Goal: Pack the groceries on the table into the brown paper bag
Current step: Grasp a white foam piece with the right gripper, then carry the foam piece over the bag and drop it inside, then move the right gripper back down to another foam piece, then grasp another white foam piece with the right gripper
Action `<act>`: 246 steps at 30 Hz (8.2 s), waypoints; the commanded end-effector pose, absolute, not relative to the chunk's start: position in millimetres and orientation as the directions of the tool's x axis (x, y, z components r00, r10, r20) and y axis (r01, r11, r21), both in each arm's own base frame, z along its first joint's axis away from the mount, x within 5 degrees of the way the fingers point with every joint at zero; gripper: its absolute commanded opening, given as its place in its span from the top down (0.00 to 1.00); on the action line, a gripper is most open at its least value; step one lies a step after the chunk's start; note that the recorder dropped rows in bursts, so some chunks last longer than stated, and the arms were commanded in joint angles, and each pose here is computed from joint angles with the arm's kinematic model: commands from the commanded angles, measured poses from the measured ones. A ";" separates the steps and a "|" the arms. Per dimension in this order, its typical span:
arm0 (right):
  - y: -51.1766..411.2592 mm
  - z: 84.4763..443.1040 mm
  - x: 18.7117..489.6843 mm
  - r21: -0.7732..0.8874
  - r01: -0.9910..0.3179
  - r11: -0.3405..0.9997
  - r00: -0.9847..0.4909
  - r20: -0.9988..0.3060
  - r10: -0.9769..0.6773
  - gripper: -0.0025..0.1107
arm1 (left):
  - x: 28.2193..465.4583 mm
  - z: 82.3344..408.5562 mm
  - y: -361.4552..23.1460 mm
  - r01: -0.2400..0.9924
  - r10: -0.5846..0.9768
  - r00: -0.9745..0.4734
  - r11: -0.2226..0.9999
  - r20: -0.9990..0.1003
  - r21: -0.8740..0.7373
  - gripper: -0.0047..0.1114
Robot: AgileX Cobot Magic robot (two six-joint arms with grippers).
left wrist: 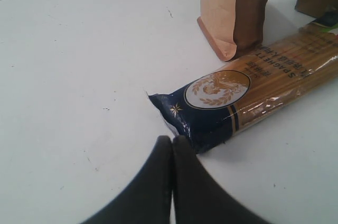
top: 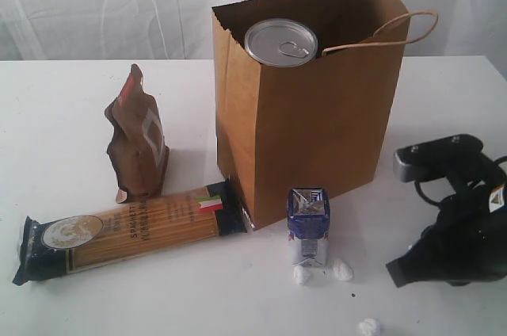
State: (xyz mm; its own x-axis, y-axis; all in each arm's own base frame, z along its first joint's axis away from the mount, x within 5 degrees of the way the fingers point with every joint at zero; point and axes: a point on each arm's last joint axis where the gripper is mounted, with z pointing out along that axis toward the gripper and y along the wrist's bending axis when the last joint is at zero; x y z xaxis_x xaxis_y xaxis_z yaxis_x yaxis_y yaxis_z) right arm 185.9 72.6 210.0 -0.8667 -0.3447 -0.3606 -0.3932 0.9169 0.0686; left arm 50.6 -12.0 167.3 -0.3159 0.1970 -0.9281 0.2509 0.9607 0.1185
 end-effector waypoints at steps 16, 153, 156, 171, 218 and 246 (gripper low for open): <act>75.4 290.8 195.4 0.042 -0.416 0.908 -0.761 -0.562 -0.323 0.98 | 50.3 166.4 -11.8 0.247 0.192 -0.318 0.962 -0.929 0.115 0.96; 39.0 311.1 98.4 0.047 -0.382 0.923 -0.724 -0.635 -0.268 0.98 | 50.3 166.4 -11.8 0.247 0.192 -0.318 0.962 -0.929 0.115 0.96; 42.1 293.1 97.8 0.082 -0.396 0.915 -0.761 -0.587 -0.277 0.98 | 50.3 166.4 -11.8 0.247 0.192 -0.318 0.962 -0.929 0.115 0.96; 57.8 246.4 108.2 0.133 -0.441 0.888 -0.836 -0.421 -0.352 0.77 | 50.3 166.4 -11.8 0.247 0.192 -0.318 0.962 -0.929 0.115 0.96; 125.9 127.0 175.4 0.087 -0.535 0.840 -0.840 -0.160 -0.518 0.79 | 50.3 166.4 -11.8 0.247 0.192 -0.318 0.962 -0.929 0.115 0.96; 68.6 333.8 152.9 -0.225 -0.357 0.907 -0.564 -0.722 -0.401 0.98 | 50.3 166.4 -11.8 0.247 0.192 -0.318 0.962 -0.929 0.115 0.96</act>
